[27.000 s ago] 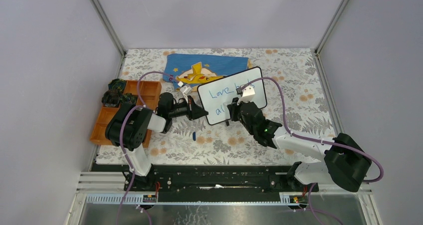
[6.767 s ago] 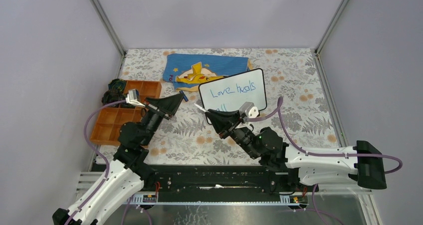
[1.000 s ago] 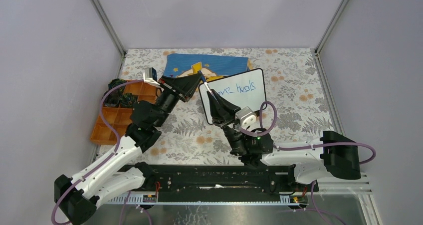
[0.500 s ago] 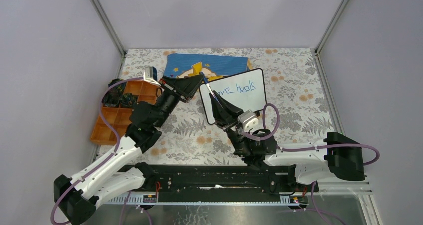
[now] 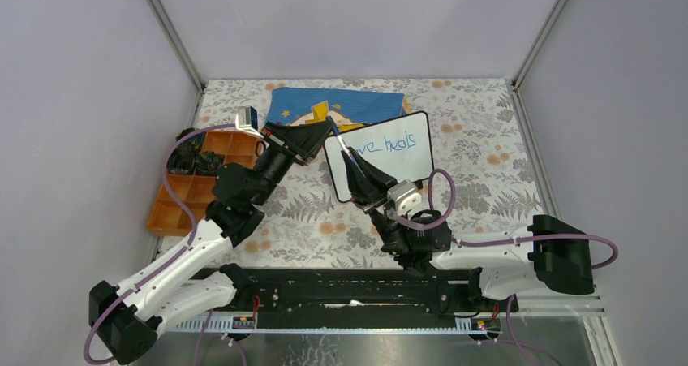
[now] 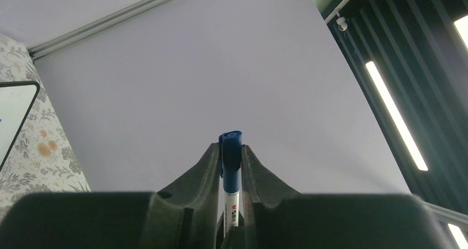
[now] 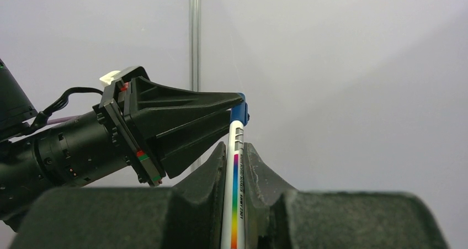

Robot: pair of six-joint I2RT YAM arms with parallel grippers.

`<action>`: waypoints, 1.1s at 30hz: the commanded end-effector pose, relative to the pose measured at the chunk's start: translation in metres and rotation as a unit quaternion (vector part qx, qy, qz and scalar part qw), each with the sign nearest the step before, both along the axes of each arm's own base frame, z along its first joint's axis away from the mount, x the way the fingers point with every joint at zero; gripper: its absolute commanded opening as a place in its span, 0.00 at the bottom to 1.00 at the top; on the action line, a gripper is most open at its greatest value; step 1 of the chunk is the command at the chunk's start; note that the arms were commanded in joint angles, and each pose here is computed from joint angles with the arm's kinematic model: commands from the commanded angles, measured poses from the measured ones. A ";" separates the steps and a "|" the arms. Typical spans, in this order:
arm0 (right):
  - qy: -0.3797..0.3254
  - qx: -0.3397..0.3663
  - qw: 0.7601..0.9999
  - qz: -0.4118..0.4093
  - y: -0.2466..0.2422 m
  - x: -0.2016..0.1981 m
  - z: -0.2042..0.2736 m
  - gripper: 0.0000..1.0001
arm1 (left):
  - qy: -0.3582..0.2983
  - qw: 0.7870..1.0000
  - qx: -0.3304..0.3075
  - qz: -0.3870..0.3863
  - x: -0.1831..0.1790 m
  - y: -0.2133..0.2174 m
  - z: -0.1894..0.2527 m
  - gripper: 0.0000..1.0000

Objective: Write a sentence on the whiteboard
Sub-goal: Close the whiteboard marker at the center of the board.

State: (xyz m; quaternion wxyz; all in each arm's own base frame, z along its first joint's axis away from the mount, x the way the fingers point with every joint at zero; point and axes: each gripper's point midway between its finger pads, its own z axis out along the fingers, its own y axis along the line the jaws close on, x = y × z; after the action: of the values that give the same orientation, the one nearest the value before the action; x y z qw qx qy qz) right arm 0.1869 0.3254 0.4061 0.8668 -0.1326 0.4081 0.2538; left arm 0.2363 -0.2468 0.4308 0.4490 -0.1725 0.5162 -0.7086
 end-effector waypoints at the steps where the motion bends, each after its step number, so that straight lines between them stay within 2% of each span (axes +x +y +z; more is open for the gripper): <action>1: -0.034 0.008 0.999 0.032 0.008 -0.013 0.014 0.00 | -0.039 0.998 -0.001 -0.039 -0.019 -0.009 0.020 0.25; 14: -0.037 0.007 0.999 0.029 0.007 -0.014 0.015 0.00 | -0.036 0.999 -0.001 -0.035 -0.019 -0.007 0.019 0.31; 17: -0.036 0.008 0.999 0.029 0.006 -0.013 0.015 0.00 | -0.036 0.999 0.000 -0.027 -0.018 -0.004 0.019 0.40; 21: -0.036 0.010 0.999 0.030 0.006 -0.014 0.016 0.00 | -0.036 0.999 0.002 -0.022 -0.017 -0.003 0.020 0.59; 26: -0.037 0.014 0.999 0.032 0.004 -0.015 0.018 0.00 | -0.034 0.999 0.006 -0.017 -0.016 -0.002 0.020 0.75; 29: -0.036 0.016 0.999 0.036 0.002 -0.016 0.018 0.00 | -0.029 1.000 0.008 -0.005 -0.014 0.001 0.019 0.78; 33: -0.030 0.018 0.998 0.043 -0.002 -0.018 0.016 0.00 | -0.022 0.999 0.008 0.025 -0.009 0.011 0.019 0.76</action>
State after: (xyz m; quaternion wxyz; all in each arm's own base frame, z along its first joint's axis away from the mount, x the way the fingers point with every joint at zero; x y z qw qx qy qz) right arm 0.1801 0.3371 0.4001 0.8632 -0.1660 0.3986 0.2617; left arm 0.2286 -0.2507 0.4286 0.4461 -0.1558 0.5298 -0.7043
